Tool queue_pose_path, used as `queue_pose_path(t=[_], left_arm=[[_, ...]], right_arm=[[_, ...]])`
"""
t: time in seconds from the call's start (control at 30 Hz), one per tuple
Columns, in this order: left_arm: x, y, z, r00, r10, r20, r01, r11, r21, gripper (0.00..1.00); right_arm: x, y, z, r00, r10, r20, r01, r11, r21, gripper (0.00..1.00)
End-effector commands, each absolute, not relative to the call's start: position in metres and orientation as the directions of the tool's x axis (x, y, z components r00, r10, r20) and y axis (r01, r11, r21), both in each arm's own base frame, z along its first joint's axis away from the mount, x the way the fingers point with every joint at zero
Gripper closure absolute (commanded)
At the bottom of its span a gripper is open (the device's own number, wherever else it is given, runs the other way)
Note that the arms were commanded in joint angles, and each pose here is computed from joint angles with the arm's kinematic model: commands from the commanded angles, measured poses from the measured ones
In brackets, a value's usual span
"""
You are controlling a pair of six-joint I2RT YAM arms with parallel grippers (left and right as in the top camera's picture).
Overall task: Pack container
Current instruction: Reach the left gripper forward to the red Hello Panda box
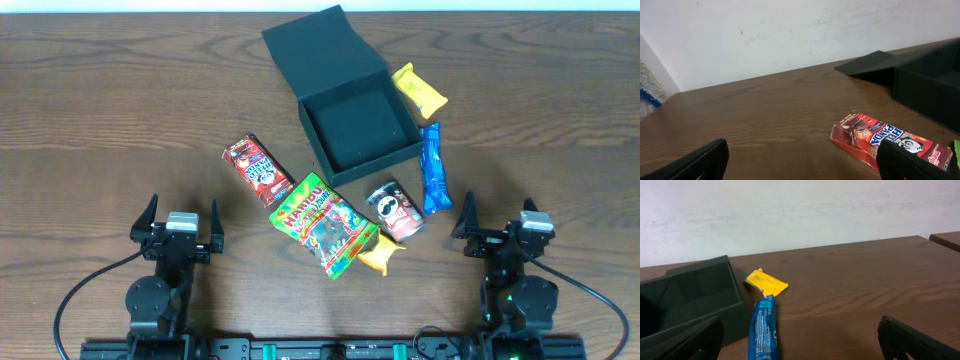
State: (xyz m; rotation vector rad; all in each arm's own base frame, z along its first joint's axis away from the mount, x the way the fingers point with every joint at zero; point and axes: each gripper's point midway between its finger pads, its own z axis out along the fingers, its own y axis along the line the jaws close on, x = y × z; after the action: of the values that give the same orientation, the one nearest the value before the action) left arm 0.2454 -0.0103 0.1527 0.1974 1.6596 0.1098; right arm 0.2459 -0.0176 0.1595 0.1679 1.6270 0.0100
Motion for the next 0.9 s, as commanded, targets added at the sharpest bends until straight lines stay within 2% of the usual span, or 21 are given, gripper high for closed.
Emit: queue_pose_path(t=[0.0,0.27,0.6,0.77,0.87], left_arm=[[0.213,-0.020,0.137,-0.455,-0.271,-0.848,-0.034,0.957,-0.288,0.05],[0.212,-0.014,0.111,-0.488,-0.293,-0.822,-0.085,0.954,-0.289,0.04],[0.202,-0.011,0.067,-0.559,-0.406,-0.723,-0.203,0.912,-0.356,0.04],[0.201,-0.015,0.067,-0.566,-0.395,-0.723,-0.188,0.917,-0.353,0.05],[0.200,-0.029,0.069,-0.593,-0.382,-0.709,-0.120,0.912,-0.392,0.05]], right_arm=[[0.246,-0.019,0.159,-0.052,0.126,-0.991,0.107,0.987,0.120,0.01],[0.246,-0.019,0.159,-0.052,0.126,-0.991,0.107,0.987,0.120,0.01],[0.246,-0.019,0.159,-0.052,0.126,-0.991,0.107,0.987,0.120,0.01],[0.246,-0.019,0.159,-0.052,0.126,-0.991,0.107,0.987,0.120,0.01],[0.246,-0.019,0.159,-0.052,0.126,-0.991,0.107,0.987,0.120,0.01]])
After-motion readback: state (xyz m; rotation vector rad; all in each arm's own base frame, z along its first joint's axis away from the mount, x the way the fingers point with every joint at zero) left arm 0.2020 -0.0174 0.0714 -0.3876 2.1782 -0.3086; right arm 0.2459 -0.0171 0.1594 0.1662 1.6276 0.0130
